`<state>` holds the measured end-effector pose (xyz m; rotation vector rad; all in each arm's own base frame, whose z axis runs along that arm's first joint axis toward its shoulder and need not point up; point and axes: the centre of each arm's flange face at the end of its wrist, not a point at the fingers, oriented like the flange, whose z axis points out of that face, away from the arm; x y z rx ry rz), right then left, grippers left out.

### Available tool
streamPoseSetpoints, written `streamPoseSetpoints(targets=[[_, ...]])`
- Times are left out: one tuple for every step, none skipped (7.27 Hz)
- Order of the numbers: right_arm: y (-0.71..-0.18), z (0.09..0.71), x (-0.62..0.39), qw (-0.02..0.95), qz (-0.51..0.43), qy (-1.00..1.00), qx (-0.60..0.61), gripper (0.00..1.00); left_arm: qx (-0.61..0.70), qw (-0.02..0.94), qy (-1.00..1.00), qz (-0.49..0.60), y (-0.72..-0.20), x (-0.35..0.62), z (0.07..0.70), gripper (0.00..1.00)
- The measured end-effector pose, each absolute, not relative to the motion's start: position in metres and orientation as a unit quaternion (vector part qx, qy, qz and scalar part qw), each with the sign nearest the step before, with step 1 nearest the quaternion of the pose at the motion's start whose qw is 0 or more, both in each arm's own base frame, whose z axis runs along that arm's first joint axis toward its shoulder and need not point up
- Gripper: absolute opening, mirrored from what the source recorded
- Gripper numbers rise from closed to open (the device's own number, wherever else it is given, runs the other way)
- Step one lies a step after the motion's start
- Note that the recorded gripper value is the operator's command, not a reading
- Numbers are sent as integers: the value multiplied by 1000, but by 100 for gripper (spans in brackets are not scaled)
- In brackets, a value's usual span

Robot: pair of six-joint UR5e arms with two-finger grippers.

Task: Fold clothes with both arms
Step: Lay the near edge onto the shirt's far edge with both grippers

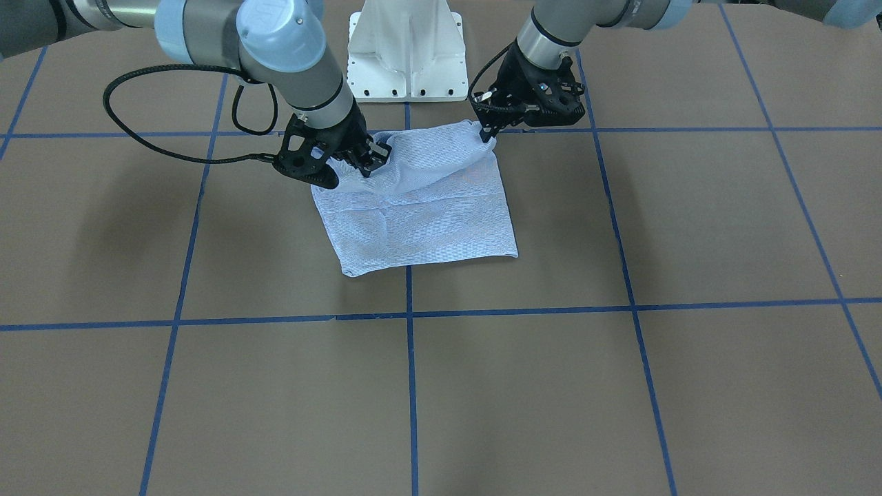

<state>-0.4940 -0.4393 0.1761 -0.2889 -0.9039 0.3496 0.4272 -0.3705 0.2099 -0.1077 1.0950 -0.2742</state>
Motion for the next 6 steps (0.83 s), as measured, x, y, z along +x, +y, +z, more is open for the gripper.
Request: streamPoseSetpoints(targets=[[-452, 181, -504, 876, 170, -433, -132, 0, -49, 843, 518, -135, -381, 432, 219, 0], [-463, 188, -509, 875, 173, -435, -126, 0, -46, 843, 518, -140, -390, 435, 227, 0], [-472, 192, -514, 875, 174, -434, -122, 0, -44, 842, 518, -144, -400, 440, 236, 0], [-480, 193, -518, 876, 173, -433, -119, 0, -42, 842, 518, -147, -409, 446, 245, 0], [-485, 192, -520, 876, 172, -435, -116, 0, -40, 841, 518, -151, -418, 451, 253, 0], [-488, 191, -521, 875, 172, -438, -114, 0, -39, 841, 518, -154, -426, 455, 260, 0]])
